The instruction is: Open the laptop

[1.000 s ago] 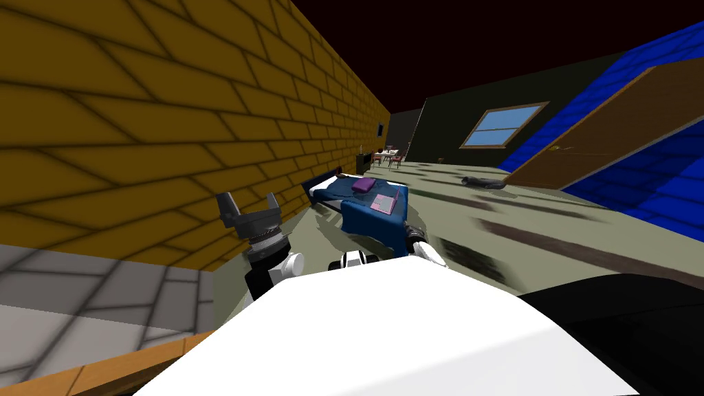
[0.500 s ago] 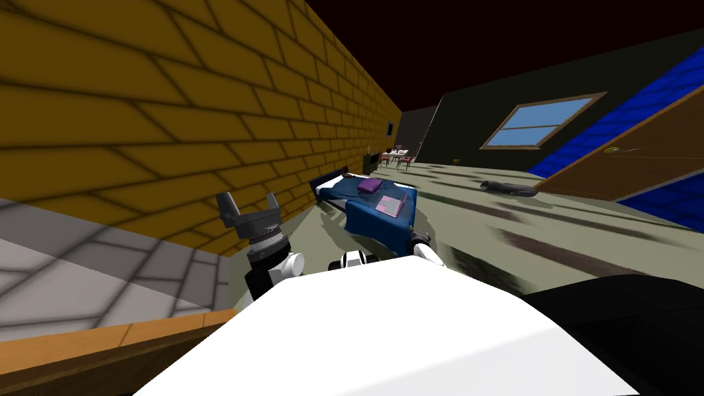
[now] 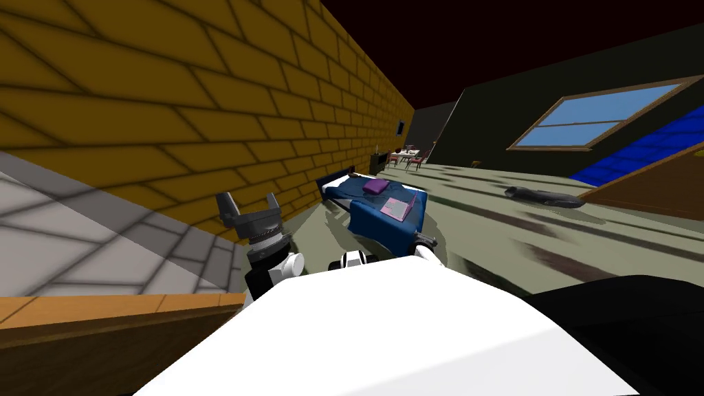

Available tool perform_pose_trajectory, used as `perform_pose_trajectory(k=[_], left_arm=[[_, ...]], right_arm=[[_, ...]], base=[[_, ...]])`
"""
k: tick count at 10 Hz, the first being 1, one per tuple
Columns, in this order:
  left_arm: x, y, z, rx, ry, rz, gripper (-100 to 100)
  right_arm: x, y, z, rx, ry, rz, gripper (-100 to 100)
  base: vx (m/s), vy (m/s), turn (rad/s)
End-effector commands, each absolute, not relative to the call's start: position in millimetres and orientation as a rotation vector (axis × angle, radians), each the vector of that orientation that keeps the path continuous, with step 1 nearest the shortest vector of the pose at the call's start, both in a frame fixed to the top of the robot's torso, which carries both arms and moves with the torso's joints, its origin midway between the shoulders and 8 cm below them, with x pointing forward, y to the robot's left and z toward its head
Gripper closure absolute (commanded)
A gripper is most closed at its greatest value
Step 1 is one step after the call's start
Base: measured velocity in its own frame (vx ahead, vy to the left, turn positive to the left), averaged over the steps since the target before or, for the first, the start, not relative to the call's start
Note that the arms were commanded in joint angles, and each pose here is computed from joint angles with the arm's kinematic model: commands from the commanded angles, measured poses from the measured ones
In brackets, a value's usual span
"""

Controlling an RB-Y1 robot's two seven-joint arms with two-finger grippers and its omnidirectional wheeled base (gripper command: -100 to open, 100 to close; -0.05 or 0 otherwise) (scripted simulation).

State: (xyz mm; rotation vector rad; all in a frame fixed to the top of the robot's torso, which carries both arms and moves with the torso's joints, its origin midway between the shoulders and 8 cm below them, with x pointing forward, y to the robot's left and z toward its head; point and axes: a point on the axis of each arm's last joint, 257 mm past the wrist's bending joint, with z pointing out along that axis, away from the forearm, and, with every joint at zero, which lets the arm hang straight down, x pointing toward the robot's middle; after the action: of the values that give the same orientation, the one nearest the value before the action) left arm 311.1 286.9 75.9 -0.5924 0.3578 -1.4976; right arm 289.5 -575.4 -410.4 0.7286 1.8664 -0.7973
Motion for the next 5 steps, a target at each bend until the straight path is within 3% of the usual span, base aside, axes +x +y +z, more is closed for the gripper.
perform_pose_trajectory(k=[1, 3, 5], left_arm=[[311, 287, 76, -0.592, 0.358, -1.498, 0], [311, 287, 76, -0.592, 0.358, -1.498, 0], [311, 287, 76, -0.592, 0.358, -1.497, 0]], right_arm=[[274, -591, -414, 0.707, 1.873, -0.909, -100], [260, -603, -417, 0.687, 1.882, -1.002, -100], [252, -605, -425, 0.678, 1.906, -1.021, -100]], base=[[0.029, -0.017, 0.239], [0.034, -0.027, 0.265], [0.02, -0.031, 0.028]])
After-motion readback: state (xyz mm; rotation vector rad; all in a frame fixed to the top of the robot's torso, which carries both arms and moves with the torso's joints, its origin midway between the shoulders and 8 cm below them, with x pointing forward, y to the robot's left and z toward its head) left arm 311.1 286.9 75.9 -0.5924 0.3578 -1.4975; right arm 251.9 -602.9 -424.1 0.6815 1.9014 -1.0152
